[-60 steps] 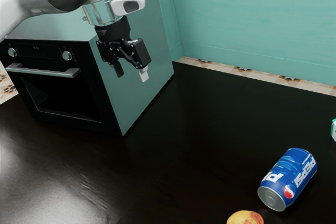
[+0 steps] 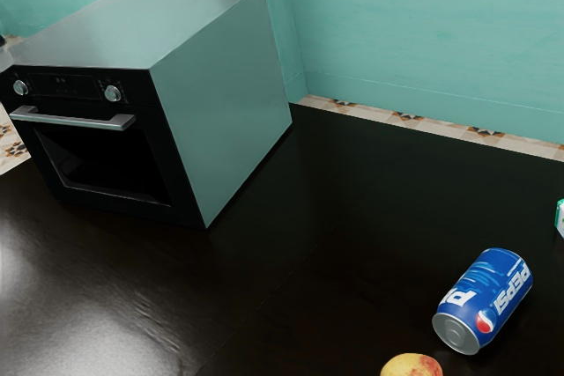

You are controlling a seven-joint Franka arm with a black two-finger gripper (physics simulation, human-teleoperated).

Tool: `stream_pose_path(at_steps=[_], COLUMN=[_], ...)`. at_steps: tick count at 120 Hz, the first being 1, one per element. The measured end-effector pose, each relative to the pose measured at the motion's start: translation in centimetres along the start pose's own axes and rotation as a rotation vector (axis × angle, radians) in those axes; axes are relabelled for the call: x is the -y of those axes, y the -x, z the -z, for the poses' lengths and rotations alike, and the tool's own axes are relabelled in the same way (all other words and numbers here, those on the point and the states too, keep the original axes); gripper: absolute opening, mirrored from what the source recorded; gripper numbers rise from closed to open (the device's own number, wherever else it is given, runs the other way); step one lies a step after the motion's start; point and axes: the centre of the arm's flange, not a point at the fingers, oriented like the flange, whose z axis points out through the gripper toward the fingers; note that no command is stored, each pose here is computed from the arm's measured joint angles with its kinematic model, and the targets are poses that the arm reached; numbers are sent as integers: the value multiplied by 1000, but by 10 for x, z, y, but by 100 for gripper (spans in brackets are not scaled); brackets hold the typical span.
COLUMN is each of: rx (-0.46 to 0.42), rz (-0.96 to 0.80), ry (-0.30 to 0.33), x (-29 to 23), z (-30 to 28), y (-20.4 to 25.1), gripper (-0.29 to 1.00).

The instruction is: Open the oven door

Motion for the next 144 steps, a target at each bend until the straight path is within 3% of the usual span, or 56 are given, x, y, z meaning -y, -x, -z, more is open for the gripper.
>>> stream_pose_path(at_steps=[7,18,30,45,73,105,144], rx=[-28,-177,-303,-356,-312,-248,-186], rz=[-4,23,-66,-263,-491,-618,-734], ry=[13,82,119,82,14,-32,-43], x=[16,72,104,106,116,134,136], z=[-12,-51,-99,-129,-179,-218,-262], y=[79,191,230,207,156,105,48], gripper=[70,70,70,70,70,70,70])
